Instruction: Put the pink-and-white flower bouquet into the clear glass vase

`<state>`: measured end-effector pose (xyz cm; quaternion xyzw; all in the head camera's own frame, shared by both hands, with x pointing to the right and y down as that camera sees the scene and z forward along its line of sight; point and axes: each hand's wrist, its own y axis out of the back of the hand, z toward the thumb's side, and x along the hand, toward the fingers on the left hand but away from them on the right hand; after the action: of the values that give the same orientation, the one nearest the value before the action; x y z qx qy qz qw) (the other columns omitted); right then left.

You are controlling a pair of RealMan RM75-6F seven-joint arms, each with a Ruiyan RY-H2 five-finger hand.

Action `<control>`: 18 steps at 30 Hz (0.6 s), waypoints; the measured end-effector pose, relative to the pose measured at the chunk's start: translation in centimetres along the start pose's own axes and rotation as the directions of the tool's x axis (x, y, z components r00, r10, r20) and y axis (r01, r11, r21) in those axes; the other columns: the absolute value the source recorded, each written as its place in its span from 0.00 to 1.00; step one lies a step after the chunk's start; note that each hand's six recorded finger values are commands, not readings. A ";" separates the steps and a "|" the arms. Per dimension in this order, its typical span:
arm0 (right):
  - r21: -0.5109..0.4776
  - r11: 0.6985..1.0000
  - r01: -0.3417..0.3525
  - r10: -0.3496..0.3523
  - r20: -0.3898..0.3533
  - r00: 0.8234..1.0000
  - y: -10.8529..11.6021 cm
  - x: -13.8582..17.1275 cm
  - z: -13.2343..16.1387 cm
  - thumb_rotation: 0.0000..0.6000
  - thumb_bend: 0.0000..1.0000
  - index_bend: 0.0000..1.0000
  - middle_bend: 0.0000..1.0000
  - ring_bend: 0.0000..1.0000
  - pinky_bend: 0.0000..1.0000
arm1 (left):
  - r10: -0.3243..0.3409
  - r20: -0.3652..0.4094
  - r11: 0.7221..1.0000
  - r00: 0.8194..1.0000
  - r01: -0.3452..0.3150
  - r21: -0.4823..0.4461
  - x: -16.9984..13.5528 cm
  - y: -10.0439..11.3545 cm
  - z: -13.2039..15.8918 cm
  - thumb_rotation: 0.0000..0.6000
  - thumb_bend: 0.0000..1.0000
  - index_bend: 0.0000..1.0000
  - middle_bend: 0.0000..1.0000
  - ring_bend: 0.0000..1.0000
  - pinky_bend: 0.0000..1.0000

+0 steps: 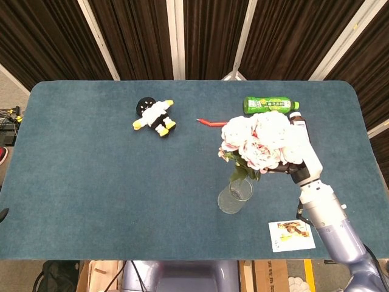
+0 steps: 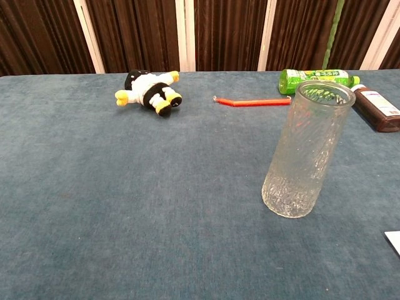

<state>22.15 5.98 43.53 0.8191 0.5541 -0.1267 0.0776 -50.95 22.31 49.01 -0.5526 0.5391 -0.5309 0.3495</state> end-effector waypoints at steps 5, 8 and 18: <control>-0.004 1.000 -0.007 0.007 0.020 1.000 0.4 0.6 -2.0 1.00 0.32 0.47 0.49 0.52 0.10 | -0.008 0.004 1.000 1.000 0.008 0.005 -0.1 -0.2 0.2 1.00 0.22 0.19 0.00 0.00 0.00; -0.012 1.000 -0.004 0.004 0.038 0.999 0.8 0.7 -3.4 1.00 0.32 0.47 0.49 0.52 0.10 | -0.006 0.006 1.000 1.000 0.006 0.007 -0.1 -0.2 0.2 1.00 0.22 0.19 0.00 0.00 0.00; -0.029 0.999 -0.016 0.018 0.077 0.997 1.3 0.8 -6.4 1.00 0.32 0.47 0.49 0.52 0.10 | -0.011 0.004 1.000 1.000 0.011 0.008 -0.1 -0.2 0.2 1.00 0.22 0.19 0.00 0.00 0.00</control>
<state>24.40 7.96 49.35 0.8171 0.5454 -0.1496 0.1114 -50.67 22.42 49.18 -0.5551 0.5334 -0.5339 0.3498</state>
